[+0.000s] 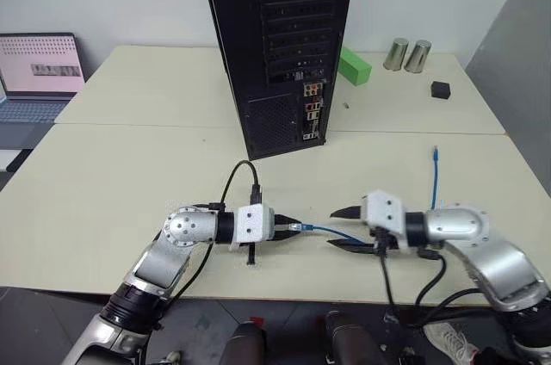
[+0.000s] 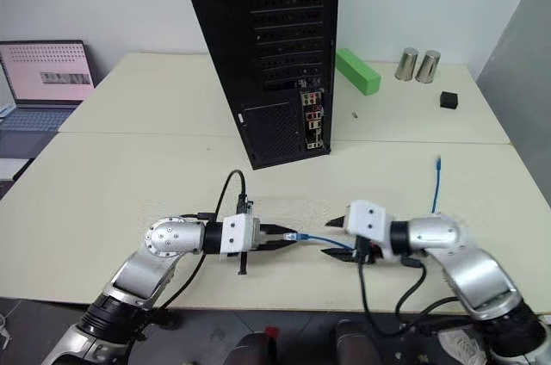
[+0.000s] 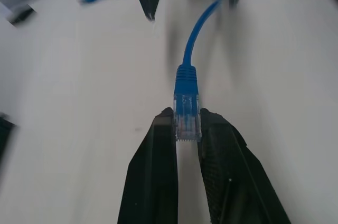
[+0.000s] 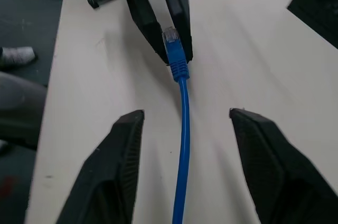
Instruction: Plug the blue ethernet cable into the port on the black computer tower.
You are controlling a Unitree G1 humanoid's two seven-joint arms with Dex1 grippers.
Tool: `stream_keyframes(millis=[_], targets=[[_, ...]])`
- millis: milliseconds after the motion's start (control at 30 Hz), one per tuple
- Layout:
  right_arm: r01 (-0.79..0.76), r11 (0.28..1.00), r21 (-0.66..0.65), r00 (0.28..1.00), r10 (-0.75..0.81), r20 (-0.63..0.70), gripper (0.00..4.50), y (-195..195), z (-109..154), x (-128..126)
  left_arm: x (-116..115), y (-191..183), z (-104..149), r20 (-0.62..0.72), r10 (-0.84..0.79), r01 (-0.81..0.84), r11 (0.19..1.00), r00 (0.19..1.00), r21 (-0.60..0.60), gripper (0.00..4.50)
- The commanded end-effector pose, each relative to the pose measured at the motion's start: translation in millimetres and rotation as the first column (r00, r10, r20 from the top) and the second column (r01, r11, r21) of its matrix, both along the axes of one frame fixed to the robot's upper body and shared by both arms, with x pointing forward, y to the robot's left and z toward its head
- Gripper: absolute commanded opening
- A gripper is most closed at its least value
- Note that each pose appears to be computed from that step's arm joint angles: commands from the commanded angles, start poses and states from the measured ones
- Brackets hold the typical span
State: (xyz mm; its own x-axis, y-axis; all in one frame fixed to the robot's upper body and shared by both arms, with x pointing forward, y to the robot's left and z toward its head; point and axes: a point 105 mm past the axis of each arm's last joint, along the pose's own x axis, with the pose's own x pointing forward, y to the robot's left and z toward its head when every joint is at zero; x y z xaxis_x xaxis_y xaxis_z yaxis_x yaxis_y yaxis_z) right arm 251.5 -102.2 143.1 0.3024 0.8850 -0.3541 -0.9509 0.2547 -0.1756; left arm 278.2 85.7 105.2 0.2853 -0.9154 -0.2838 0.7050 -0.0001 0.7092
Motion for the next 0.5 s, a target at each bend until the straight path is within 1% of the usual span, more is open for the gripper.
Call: stream_keyframes(millis=[33, 133, 200, 333, 500], targets=[[-0.003, 0.988, 0.154, 0.997, 0.016, -0.081, 3.61, 6, 24, -13, -2, -1, 15, 0.293, -0.057, 0.067, 0.997, 0.954, -0.023, 0.3], [0.04, 0.981, 0.19, 0.99, -0.013, -0.142, 3.61, 9, 23, -13, -7, -5, 18, 0.415, -0.106, 0.129, 0.991, 0.904, -0.027, 0.3], [0.059, 0.975, 0.212, 0.984, -0.021, -0.178, 3.61, 13, 22, -12, -9, -7, 21, 0.469, -0.121, 0.158, 0.987, 0.875, -0.04, 0.3], [0.091, 0.97, 0.228, 0.977, -0.043, -0.208, 3.61, 20, 19, -7, -10, -8, 25, 0.529, -0.118, 0.183, 0.981, 0.841, -0.071, 0.3], [0.091, 0.967, 0.238, 0.973, -0.035, -0.229, 3.61, 26, 16, -4, -8, -9, 31, 0.575, -0.109, 0.196, 0.977, 0.811, -0.09, 0.3]])
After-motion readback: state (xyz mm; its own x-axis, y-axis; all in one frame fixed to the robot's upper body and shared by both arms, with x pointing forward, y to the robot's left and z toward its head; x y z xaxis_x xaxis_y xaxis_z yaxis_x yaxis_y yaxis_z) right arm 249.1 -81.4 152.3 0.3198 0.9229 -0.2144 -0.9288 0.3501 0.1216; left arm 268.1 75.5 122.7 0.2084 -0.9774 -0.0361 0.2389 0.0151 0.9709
